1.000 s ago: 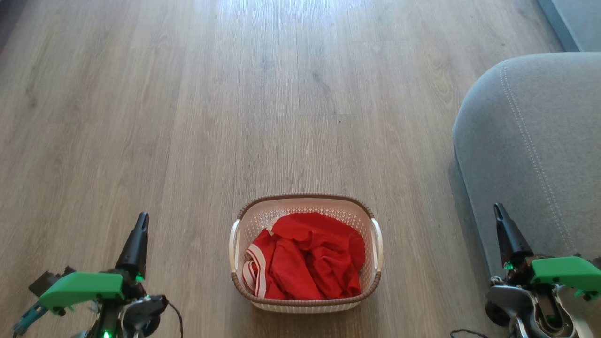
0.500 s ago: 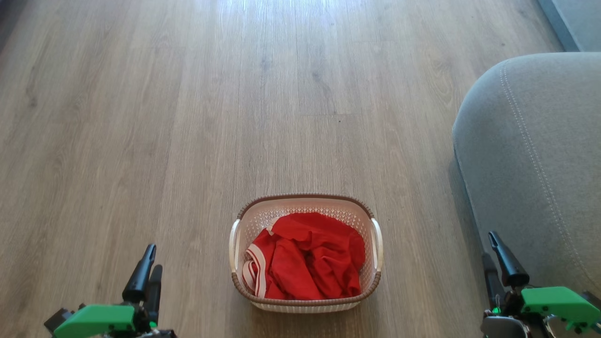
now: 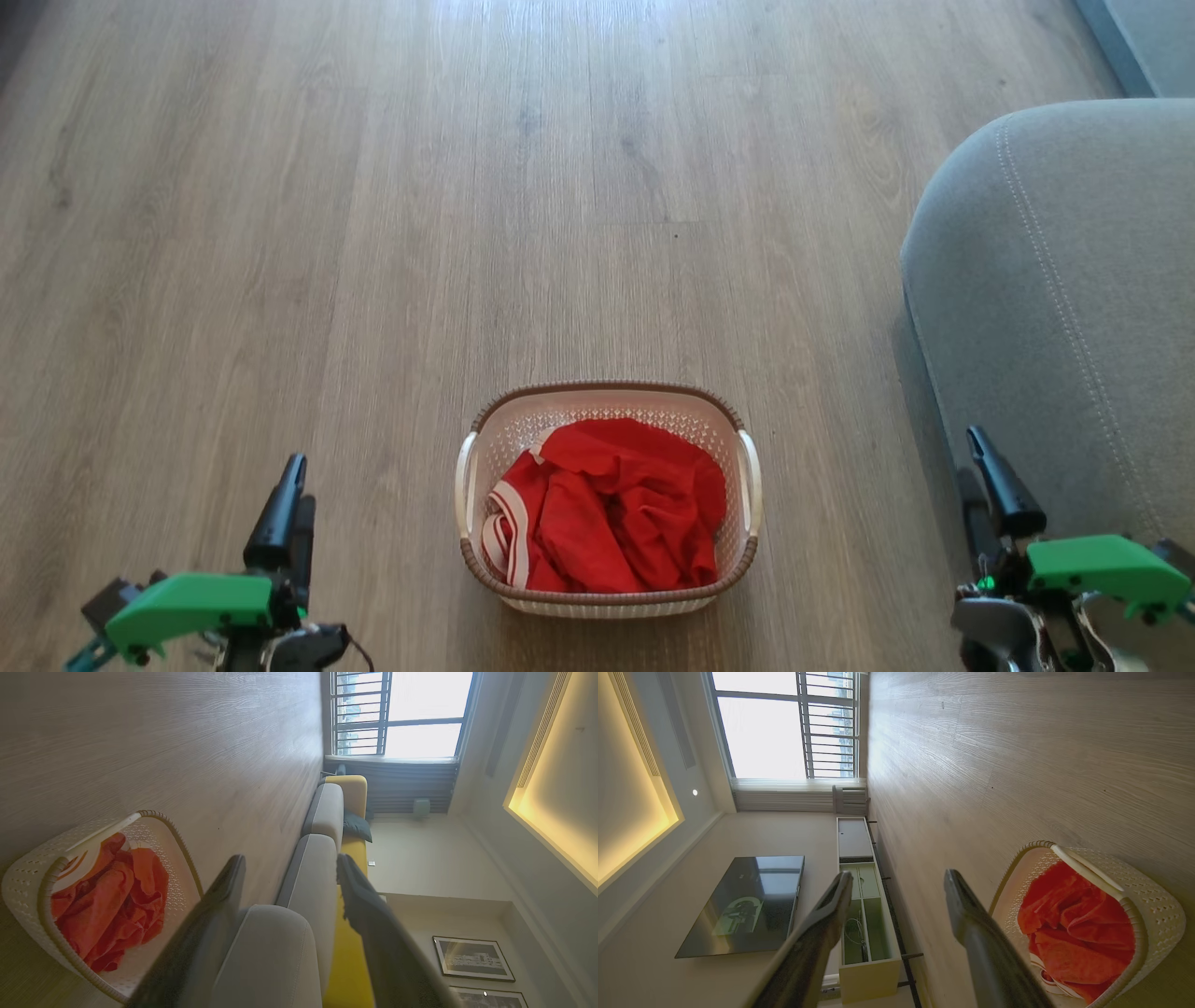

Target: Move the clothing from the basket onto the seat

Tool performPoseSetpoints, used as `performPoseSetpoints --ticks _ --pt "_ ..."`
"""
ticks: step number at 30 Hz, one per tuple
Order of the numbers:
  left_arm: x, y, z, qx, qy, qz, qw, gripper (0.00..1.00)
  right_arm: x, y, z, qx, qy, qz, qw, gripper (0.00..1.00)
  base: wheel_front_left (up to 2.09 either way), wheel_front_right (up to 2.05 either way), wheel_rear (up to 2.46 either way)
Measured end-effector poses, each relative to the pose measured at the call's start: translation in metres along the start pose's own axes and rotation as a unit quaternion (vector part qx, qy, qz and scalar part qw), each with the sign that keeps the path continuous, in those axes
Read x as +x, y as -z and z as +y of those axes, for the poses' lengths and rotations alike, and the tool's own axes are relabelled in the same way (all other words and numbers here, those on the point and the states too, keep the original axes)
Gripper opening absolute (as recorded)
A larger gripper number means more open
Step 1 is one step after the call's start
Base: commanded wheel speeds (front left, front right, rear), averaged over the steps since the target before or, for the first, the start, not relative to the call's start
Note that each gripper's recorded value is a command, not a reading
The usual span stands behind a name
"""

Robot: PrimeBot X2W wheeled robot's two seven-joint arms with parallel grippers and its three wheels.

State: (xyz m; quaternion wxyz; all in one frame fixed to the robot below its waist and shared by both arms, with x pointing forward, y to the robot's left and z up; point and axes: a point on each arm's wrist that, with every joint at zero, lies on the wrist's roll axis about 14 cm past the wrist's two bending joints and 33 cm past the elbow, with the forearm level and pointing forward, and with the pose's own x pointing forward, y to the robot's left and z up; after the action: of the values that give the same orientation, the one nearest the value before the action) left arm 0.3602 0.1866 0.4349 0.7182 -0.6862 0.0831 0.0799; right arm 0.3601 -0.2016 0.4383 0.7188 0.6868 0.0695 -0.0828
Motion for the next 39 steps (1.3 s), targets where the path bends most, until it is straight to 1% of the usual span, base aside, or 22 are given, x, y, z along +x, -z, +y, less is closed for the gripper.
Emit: performPoseSetpoints --ticks 5,12,13,14,17,19,31,39 --pt "0.006 0.000 -0.009 0.031 0.010 -0.002 0.999 1.00 0.006 0.001 0.008 -0.032 -0.008 0.004 0.999 1.00 0.00 0.00 0.00" --pt "0.009 0.000 -0.011 0.083 0.011 -0.005 0.996 1.00 0.013 -0.003 0.016 -0.084 -0.017 0.001 0.996 1.00 0.00 0.00 0.00" --pt "0.009 0.000 -0.011 0.083 0.011 -0.005 0.996 1.00 0.013 -0.003 0.016 -0.084 -0.017 0.001 0.996 1.00 0.00 0.00 0.00" --pt "0.011 0.001 -0.014 0.101 0.015 -0.006 0.995 1.00 0.015 0.000 0.018 -0.098 -0.019 0.006 0.995 1.00 0.00 0.00 0.00" --pt "0.013 0.002 -0.018 0.127 0.019 -0.004 0.992 1.00 0.017 0.002 0.020 -0.121 -0.022 0.007 0.992 1.00 0.00 0.00 0.00" --pt "0.014 0.002 -0.019 0.135 0.020 -0.006 0.991 1.00 0.018 0.002 0.021 -0.128 -0.023 0.007 0.991 1.00 0.00 0.00 0.00" --pt "0.019 0.009 -0.027 0.242 0.030 -0.003 0.970 1.00 0.026 0.008 0.033 -0.223 -0.040 0.019 0.974 1.00 0.00 0.00 0.00" --pt "0.024 0.018 -0.034 0.317 0.039 0.003 0.947 1.00 0.031 0.010 0.038 -0.285 -0.049 0.022 0.957 1.00 0.00 0.00 0.00"
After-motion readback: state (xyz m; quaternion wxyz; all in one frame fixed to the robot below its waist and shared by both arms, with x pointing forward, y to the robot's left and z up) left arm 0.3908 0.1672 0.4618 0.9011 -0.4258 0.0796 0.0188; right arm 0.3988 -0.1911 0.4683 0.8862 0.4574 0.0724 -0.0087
